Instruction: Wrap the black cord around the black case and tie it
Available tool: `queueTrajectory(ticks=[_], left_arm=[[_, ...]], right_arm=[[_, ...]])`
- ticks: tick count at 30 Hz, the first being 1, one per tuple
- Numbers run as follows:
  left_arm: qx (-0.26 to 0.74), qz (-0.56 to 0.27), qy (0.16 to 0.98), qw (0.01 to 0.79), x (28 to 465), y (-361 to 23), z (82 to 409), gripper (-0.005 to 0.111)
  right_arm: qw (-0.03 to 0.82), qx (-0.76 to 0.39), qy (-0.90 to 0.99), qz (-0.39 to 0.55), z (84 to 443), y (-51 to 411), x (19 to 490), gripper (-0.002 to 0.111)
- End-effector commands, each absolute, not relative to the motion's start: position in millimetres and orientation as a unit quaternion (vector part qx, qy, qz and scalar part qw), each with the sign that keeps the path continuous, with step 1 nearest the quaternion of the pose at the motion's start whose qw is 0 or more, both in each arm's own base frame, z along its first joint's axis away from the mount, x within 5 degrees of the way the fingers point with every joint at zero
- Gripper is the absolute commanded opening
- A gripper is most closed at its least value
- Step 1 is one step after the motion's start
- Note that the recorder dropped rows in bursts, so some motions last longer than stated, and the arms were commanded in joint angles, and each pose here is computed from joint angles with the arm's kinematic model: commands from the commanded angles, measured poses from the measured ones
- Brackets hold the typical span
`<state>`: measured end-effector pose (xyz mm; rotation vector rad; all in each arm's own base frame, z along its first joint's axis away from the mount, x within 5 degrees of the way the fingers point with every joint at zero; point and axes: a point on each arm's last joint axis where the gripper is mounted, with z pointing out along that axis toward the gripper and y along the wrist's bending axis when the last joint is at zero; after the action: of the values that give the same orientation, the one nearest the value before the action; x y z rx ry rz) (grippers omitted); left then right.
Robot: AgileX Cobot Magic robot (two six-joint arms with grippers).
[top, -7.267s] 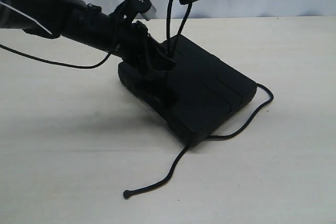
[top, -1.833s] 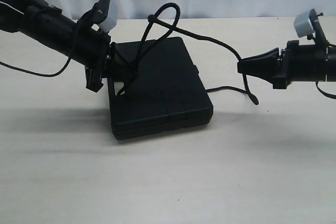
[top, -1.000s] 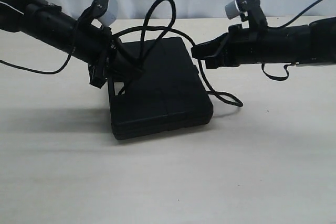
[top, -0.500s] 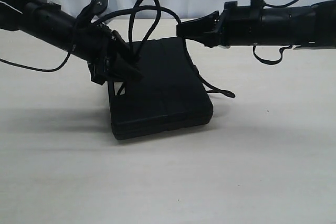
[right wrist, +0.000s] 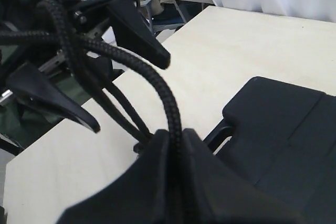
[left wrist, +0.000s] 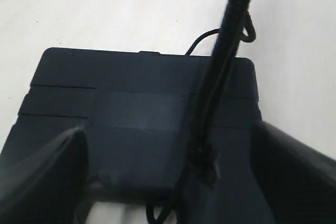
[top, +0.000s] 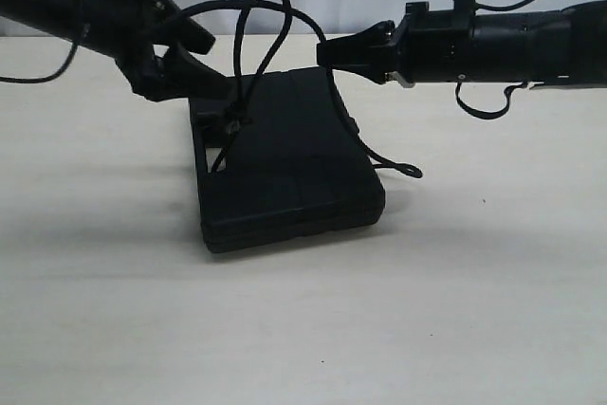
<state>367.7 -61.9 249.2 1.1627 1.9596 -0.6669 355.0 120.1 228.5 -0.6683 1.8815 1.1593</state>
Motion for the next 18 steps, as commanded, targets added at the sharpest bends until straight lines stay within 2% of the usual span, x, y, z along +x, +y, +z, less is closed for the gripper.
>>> queueTrajectory(ticks=[1, 9, 18], left_arm=[[0.456, -0.308, 0.752, 0.363, 346, -41, 276, 0.078], [0.454, -0.319, 0.738, 0.384, 339, -42, 293, 0.078], [0.36, -0.393, 0.72, 0.445, 343, -48, 316, 0.078]], right_arm=[[0.401, -0.259, 0.746, 0.465, 230, 121, 355, 0.004], [0.401, -0.258, 0.746, 0.464, 230, 121, 355, 0.004], [0.417, -0.225, 0.762, 0.441, 228, 117, 362, 0.004]])
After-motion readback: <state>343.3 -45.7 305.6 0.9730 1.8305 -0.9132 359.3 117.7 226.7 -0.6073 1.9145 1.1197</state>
